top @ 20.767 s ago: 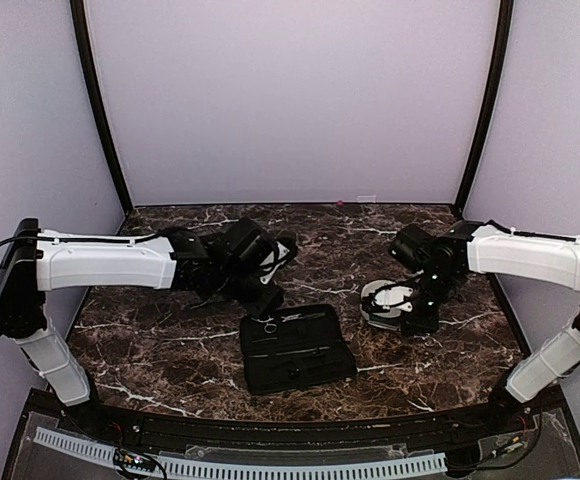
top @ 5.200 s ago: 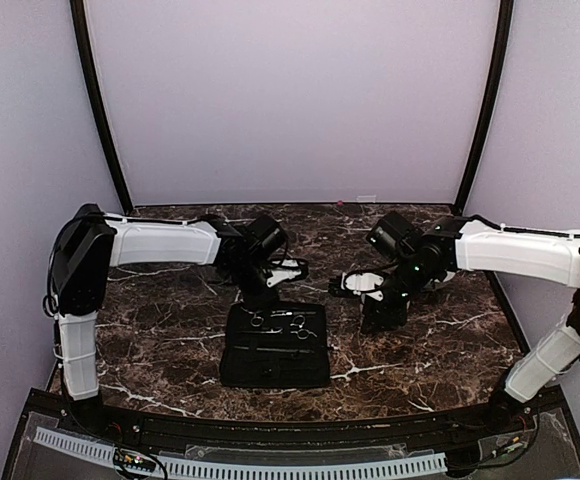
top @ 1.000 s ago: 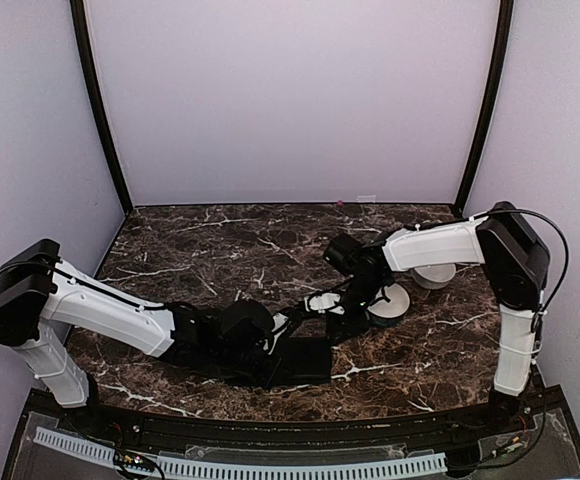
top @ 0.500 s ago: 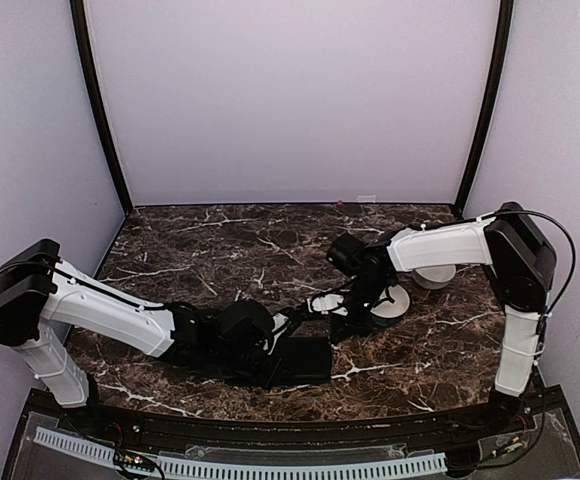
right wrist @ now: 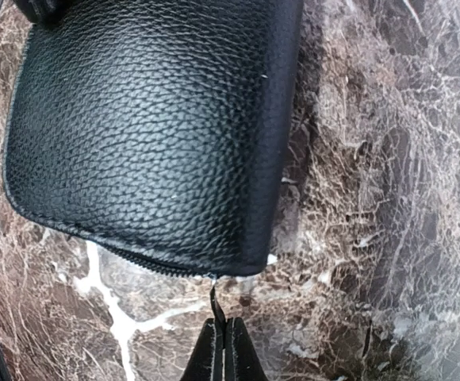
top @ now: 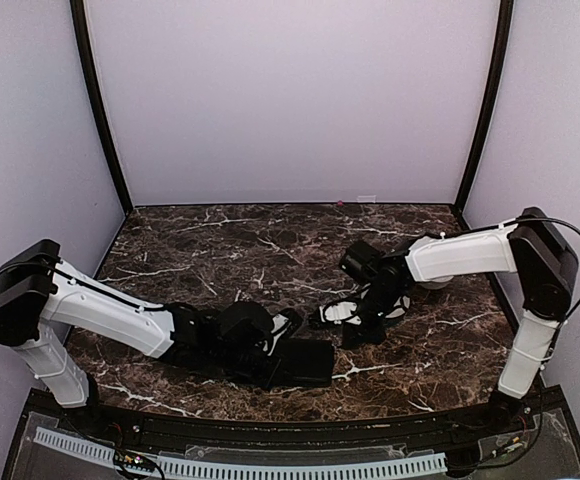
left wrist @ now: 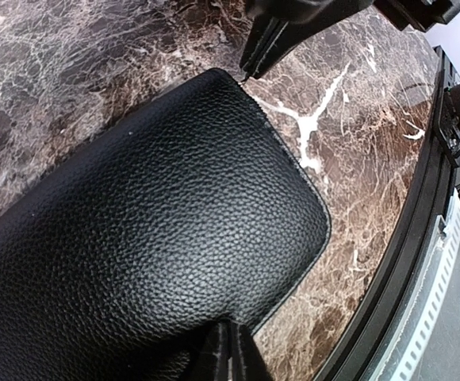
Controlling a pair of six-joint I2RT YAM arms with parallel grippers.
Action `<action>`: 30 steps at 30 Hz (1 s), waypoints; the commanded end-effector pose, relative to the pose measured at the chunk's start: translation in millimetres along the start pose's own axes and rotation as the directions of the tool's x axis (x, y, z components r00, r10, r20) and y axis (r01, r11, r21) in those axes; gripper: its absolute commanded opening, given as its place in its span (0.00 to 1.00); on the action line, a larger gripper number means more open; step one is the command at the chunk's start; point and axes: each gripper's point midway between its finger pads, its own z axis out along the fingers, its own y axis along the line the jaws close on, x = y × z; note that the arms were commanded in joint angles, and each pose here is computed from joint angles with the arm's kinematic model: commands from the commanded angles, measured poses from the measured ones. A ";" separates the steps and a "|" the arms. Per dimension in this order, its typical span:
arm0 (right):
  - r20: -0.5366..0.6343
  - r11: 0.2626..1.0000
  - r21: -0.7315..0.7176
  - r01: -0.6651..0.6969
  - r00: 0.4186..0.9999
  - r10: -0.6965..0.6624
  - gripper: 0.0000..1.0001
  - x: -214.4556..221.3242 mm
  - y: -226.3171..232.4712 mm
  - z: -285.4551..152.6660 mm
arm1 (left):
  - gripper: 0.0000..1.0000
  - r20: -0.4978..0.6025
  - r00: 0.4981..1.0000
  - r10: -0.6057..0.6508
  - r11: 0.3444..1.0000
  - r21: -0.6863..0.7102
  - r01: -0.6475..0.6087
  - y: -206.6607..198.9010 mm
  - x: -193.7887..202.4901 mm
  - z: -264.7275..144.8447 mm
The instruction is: Sort the hair-cutting tools
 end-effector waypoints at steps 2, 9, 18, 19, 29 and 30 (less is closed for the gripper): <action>0.034 0.996 0.089 -0.020 0.999 0.017 0.00 -10.5 -13.5 -13.1 | 0.10 -0.142 0.985 0.099 0.963 -0.236 -0.131 43.4 43.4 -9.2; 0.070 0.996 0.081 -0.024 0.997 0.018 0.00 -38.8 -33.4 -16.6 | 0.33 -0.103 0.874 0.474 0.799 -0.366 -0.477 8.0 0.7 -30.0; 0.055 0.996 0.080 -0.026 0.998 0.022 0.00 -49.2 -50.1 -10.1 | 0.34 -0.091 0.747 0.659 0.678 -0.359 -0.642 -16.6 -27.3 -13.5; 0.049 0.996 0.083 -0.026 0.999 0.022 0.00 -49.1 -51.6 -9.6 | 0.34 -0.093 0.740 0.666 0.669 -0.366 -0.647 -17.9 -31.1 -10.9; 0.049 0.997 0.078 -0.023 0.999 0.019 0.00 -51.0 -52.8 -7.6 | 0.34 -0.135 0.695 0.706 0.602 -0.402 -0.690 -15.6 -46.8 12.6; 0.049 0.997 0.077 -0.024 0.999 0.020 0.00 -50.5 -52.8 -7.6 | 0.34 -0.133 0.700 0.702 0.606 -0.405 -0.685 -14.0 -48.6 14.2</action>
